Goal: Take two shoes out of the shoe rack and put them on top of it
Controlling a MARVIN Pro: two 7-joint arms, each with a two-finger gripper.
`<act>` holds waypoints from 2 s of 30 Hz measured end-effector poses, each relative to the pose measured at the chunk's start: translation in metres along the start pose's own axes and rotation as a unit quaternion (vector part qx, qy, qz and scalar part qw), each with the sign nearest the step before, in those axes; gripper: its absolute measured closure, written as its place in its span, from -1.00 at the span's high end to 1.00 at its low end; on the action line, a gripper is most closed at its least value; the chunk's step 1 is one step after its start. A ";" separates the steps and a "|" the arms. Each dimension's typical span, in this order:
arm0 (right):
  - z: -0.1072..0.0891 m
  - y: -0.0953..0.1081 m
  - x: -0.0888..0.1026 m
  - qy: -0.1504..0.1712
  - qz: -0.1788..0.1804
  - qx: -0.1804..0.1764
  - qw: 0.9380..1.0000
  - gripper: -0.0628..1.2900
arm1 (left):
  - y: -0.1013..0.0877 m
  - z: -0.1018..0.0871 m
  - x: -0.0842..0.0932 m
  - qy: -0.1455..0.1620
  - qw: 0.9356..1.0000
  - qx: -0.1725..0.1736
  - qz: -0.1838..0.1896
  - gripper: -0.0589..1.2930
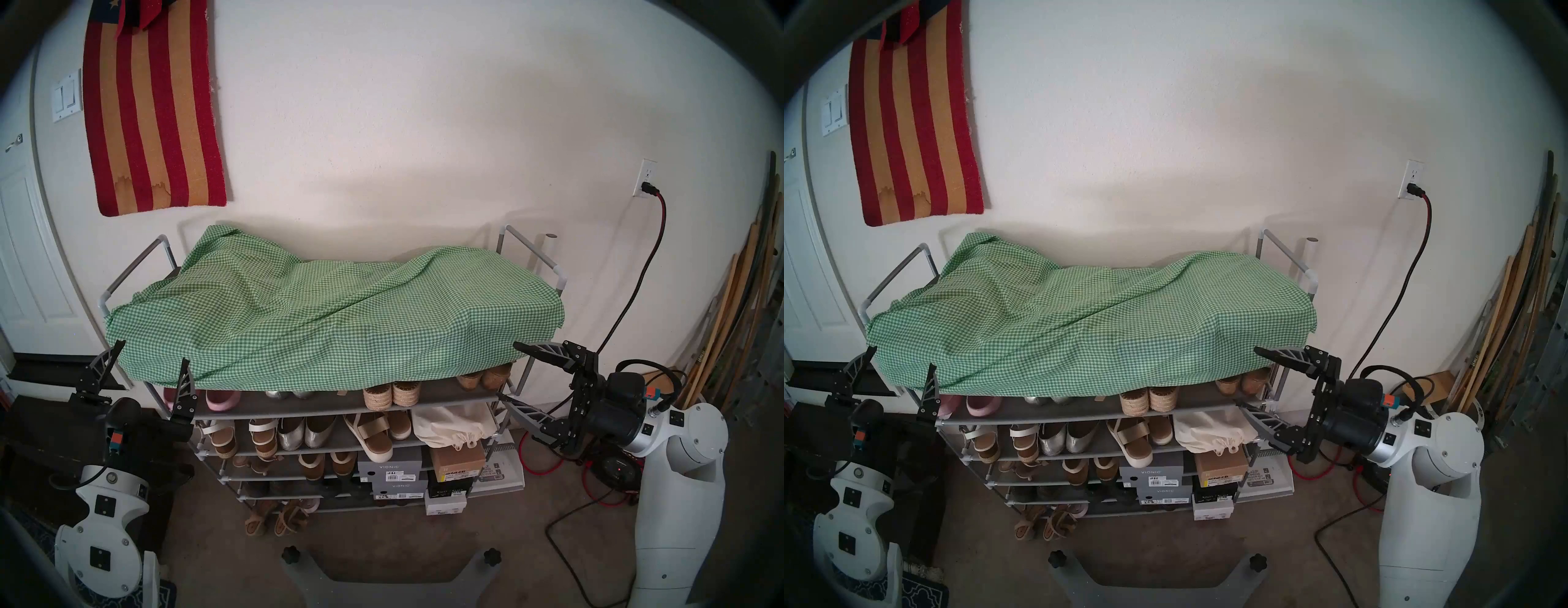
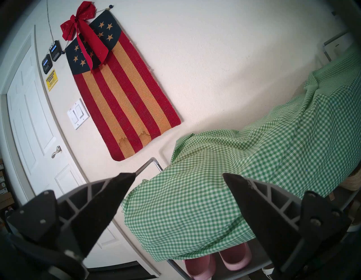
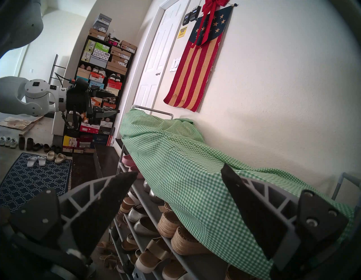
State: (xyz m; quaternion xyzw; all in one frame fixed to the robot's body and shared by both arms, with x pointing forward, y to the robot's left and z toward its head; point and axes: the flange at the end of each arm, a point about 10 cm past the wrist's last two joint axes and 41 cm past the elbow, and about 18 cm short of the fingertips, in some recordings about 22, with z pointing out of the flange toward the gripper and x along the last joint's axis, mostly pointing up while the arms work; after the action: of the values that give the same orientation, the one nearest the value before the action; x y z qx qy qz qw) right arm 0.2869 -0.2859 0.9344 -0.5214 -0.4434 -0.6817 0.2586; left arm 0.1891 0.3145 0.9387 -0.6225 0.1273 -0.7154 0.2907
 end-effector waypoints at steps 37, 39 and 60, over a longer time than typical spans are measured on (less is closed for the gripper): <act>0.000 0.000 0.000 0.000 0.000 0.000 1.000 0.92 | 0.008 -0.087 -0.071 -0.004 0.979 -0.177 0.096 0.97; 0.000 0.000 0.000 0.000 0.000 0.000 1.000 0.92 | 0.010 -0.092 -0.076 0.004 0.975 -0.195 0.103 0.97; 0.000 0.000 0.000 0.000 0.000 0.000 1.000 0.92 | 0.056 -0.052 -0.108 0.027 0.959 -0.237 0.151 0.97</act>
State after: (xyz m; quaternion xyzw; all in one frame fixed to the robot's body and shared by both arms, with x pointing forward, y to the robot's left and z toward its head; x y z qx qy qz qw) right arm 0.2869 -0.2857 0.9343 -0.5213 -0.4429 -0.6820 0.2588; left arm 0.1591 0.3229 0.8098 -0.6274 0.3940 -0.6289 0.2357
